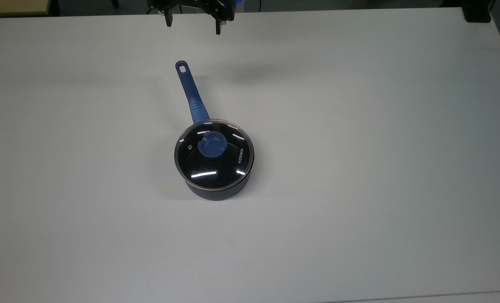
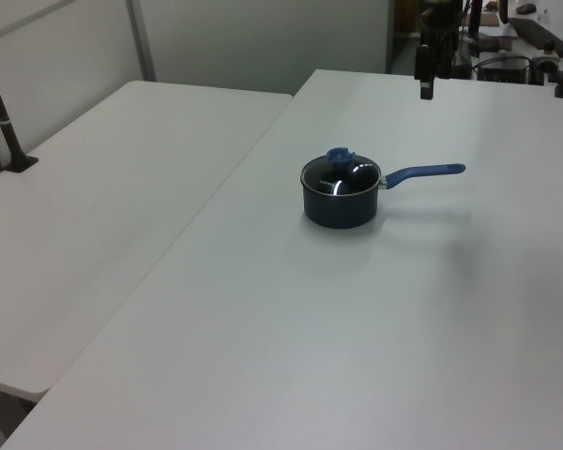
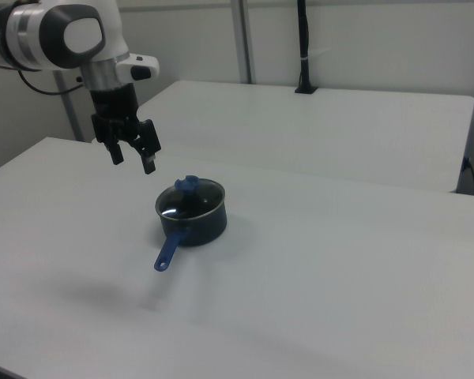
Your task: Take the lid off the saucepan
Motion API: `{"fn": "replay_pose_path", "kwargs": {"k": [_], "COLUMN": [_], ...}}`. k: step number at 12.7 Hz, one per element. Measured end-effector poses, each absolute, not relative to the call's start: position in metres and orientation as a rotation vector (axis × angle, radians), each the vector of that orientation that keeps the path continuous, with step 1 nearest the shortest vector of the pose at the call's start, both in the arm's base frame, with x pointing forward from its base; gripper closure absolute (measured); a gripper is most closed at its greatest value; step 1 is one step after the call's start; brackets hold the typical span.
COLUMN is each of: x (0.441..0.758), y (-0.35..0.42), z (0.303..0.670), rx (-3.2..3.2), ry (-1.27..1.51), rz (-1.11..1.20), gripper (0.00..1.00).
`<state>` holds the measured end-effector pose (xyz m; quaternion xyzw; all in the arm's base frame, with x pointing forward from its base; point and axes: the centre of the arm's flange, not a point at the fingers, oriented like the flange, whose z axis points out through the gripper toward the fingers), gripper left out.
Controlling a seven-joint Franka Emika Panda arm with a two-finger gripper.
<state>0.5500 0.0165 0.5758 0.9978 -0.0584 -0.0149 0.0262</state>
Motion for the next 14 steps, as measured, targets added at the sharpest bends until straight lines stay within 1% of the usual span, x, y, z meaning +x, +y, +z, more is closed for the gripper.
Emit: {"fn": "replay_pose_path", "kwargs": {"k": [10,14], "x": [0.553,0.566], "y": [0.022,0.022], "z": [0.578,0.565], "rx": [3.135,3.133], "ry": [-0.193,-0.194], "rz": [-0.045,-0.069], "gripper": [0.00,0.00]}}
